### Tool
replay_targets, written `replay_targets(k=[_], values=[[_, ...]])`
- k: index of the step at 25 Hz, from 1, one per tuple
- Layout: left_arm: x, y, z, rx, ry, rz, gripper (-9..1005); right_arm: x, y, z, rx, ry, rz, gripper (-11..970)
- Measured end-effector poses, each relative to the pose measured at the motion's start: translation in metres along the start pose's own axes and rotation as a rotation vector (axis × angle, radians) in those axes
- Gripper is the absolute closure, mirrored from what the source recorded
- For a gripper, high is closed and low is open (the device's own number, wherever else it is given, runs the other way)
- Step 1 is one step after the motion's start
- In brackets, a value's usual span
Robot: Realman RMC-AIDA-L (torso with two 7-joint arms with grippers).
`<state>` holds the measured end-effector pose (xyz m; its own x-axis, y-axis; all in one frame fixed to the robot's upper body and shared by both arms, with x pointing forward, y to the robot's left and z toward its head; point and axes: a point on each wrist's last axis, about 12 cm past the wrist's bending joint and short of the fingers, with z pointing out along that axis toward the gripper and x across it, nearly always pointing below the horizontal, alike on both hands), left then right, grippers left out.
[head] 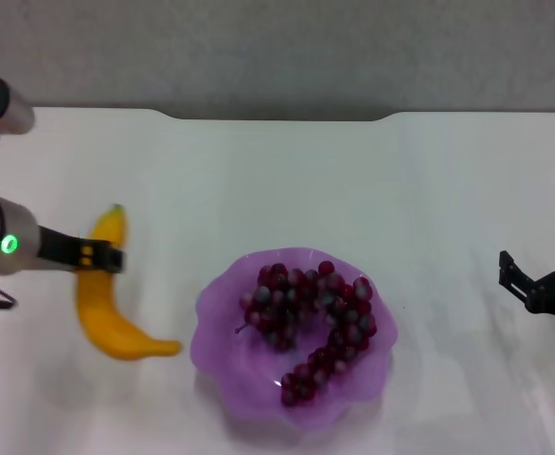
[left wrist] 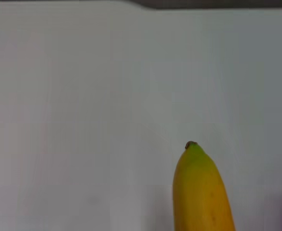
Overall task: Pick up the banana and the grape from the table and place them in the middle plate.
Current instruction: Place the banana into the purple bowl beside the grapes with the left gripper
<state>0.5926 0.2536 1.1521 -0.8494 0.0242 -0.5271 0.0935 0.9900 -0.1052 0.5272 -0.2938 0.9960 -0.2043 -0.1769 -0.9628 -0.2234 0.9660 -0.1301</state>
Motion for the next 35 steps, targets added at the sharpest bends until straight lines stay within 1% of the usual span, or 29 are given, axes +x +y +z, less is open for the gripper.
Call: replay_targets(k=[3,5,7,10,14,17,19,23,35], values=[[0.008,-0.015,-0.003,0.167,0.011,-0.013,449,0.000,0.000,0.000,-0.001,0.000,0.001,67],[0.013,-0.024,0.001,0.258,0.008,-0.014,443,-0.001,0.001,0.001,-0.001,-0.001,0.000,67],[0.014,-0.030,0.006,0.305,-0.010,-0.019,437,-0.001,0.001,0.001,-0.001,-0.001,-0.001,67],[0.020,-0.040,0.021,0.353,-0.058,-0.035,428,-0.001,-0.001,0.001,0.003,0.000,0.003,67],[0.029,-0.055,0.040,0.395,-0.130,-0.015,416,-0.001,-0.001,0.001,0.004,-0.001,0.005,67],[0.037,-0.065,0.048,0.431,-0.155,-0.030,408,-0.001,0.000,0.001,0.002,-0.001,0.005,67],[0.042,-0.069,0.051,0.446,-0.167,-0.030,402,-0.001,0.000,0.002,0.001,0.000,0.003,67],[0.048,-0.068,0.054,0.449,-0.179,-0.033,390,-0.002,0.000,0.002,-0.001,-0.002,-0.002,67],[0.051,-0.072,0.059,0.448,-0.170,0.008,354,-0.002,-0.001,0.004,-0.003,0.003,-0.007,67]])
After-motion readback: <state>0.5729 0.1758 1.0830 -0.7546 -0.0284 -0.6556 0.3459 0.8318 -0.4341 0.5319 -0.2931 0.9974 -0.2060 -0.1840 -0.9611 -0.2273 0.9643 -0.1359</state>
